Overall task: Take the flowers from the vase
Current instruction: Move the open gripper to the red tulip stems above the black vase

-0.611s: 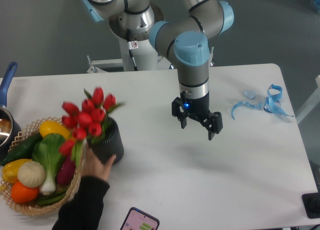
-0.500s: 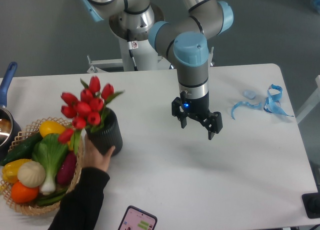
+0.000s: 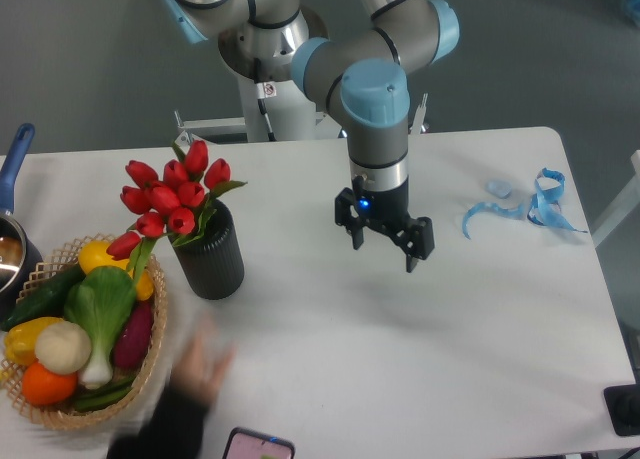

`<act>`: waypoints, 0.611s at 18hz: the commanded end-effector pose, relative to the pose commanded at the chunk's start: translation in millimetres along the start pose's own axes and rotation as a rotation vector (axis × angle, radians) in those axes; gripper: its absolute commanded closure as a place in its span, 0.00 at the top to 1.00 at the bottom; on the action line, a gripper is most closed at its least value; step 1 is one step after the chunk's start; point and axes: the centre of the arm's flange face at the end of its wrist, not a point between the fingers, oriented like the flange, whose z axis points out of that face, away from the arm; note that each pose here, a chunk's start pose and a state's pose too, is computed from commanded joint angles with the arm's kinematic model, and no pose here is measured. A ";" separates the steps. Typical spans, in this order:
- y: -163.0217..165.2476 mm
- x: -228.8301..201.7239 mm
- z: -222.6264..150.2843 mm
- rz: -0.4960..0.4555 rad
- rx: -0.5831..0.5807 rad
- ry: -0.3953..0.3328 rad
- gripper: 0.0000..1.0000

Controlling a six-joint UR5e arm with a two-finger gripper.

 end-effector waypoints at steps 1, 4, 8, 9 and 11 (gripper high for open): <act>0.8 6.9 -3.7 -0.001 0.028 0.013 1.00; -1.7 35.4 -14.2 0.020 0.099 0.047 1.00; -13.8 71.3 -30.5 0.026 0.303 0.144 1.00; -16.7 77.8 -37.9 0.031 0.350 0.157 1.00; -23.8 88.2 -43.3 0.053 0.363 0.162 1.00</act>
